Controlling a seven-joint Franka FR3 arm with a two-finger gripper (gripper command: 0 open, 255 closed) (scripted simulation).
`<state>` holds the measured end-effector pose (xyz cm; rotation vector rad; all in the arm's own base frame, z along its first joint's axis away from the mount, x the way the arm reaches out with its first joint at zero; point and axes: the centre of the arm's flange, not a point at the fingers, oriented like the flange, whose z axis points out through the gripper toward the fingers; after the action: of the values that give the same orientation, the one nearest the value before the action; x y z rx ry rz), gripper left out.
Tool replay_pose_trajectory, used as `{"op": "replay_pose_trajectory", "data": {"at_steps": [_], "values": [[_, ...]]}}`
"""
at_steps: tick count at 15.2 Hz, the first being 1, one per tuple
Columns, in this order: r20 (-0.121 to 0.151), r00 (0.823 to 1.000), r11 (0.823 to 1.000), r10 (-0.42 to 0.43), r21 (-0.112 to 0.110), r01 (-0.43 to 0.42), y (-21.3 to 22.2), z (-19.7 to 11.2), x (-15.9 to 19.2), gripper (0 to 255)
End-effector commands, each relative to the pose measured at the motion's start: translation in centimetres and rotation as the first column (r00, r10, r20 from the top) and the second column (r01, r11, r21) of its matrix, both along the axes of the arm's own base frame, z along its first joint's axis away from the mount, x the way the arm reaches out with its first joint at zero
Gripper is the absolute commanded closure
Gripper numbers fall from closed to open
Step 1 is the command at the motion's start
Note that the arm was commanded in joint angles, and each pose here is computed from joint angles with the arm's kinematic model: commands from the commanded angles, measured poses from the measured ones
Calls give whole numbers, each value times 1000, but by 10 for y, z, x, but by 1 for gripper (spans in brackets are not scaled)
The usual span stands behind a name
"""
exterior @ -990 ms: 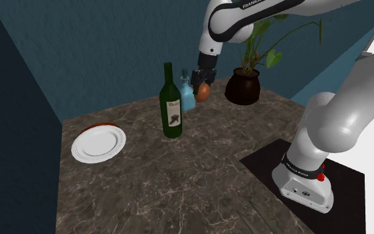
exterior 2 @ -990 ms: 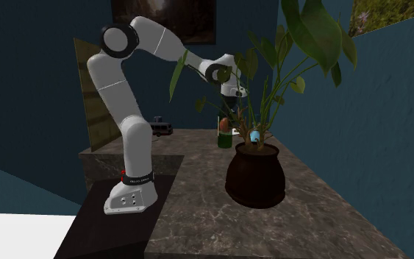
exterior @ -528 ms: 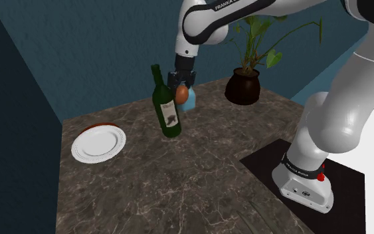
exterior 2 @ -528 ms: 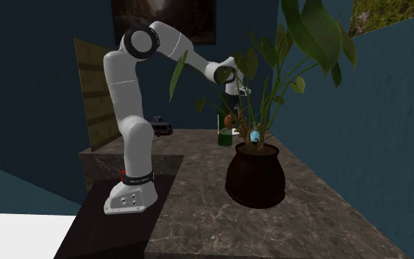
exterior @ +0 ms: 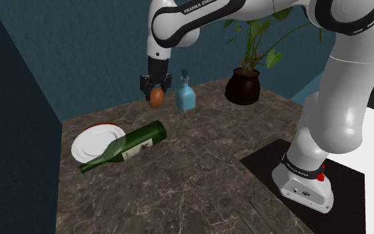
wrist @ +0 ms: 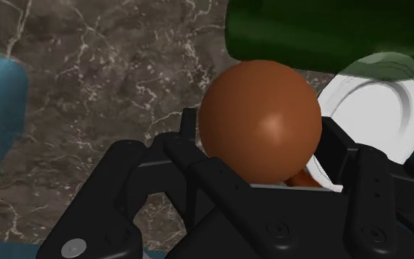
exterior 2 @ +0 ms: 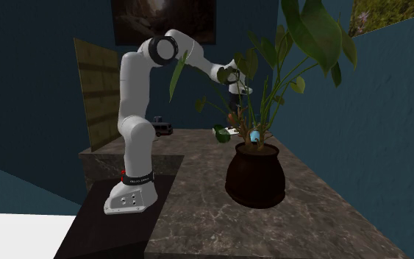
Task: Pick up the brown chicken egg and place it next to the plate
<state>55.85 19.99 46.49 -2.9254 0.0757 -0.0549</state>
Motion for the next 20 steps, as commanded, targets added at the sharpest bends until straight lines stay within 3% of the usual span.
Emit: {"op": "replay_pose_trajectory", "data": {"at_steps": [1, 3, 20], "values": [[0, 1000, 1000, -1, 0, 1, 21, 0, 17, 255], [0, 1000, 1000, -1, 0, 1, 45, 0, 33, 255], [0, 1000, 1000, -1, 0, 1, 45, -90, 33, 255]]}}
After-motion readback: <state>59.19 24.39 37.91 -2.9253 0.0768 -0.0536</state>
